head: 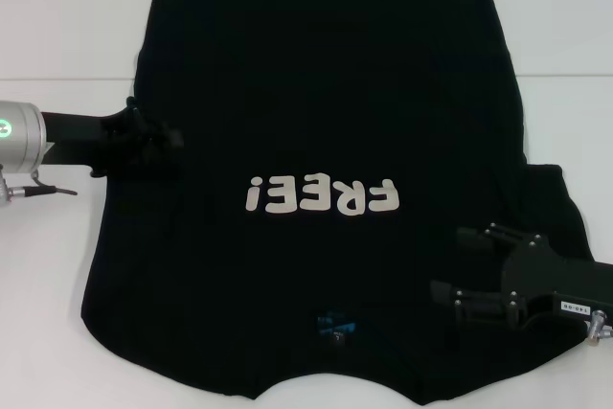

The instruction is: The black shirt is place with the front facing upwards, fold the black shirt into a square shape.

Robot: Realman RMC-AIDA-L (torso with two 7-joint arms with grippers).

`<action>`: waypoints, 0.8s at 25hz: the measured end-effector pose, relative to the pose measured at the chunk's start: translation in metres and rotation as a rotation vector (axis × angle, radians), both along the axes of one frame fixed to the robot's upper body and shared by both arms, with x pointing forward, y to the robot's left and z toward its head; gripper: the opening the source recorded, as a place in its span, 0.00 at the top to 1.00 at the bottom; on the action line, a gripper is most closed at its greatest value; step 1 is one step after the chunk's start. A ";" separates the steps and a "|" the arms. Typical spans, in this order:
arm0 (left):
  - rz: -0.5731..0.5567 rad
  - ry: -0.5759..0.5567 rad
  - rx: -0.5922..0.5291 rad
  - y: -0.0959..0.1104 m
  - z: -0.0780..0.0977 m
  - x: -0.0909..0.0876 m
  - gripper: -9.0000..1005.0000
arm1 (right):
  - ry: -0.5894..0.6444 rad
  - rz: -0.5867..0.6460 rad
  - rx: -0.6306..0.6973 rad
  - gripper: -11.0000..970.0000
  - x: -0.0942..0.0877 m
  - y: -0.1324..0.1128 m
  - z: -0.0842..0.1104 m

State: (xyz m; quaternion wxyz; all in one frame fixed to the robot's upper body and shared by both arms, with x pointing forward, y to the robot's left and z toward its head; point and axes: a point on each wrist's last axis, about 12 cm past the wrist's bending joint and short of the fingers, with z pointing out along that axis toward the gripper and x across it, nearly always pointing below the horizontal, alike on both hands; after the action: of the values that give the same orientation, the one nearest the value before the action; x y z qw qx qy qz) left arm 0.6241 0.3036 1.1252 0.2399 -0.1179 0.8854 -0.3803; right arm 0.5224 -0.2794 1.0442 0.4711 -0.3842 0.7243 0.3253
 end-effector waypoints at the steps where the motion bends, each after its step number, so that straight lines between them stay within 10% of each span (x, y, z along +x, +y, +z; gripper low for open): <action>1: 0.000 -0.001 -0.021 0.000 -0.001 -0.002 0.89 | 0.000 0.000 0.000 0.04 0.000 0.000 0.000; 20: 0.030 -0.070 -0.201 -0.007 -0.013 -0.011 0.27 | 0.001 -0.001 -0.001 0.04 0.000 0.000 -0.001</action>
State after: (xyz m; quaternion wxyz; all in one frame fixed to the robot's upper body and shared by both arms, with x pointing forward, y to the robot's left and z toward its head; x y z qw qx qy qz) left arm 0.6132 0.2971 1.1125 0.2631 -0.1412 0.8321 -0.4674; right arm 0.5220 -0.2790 1.0431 0.4706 -0.3837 0.7250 0.3250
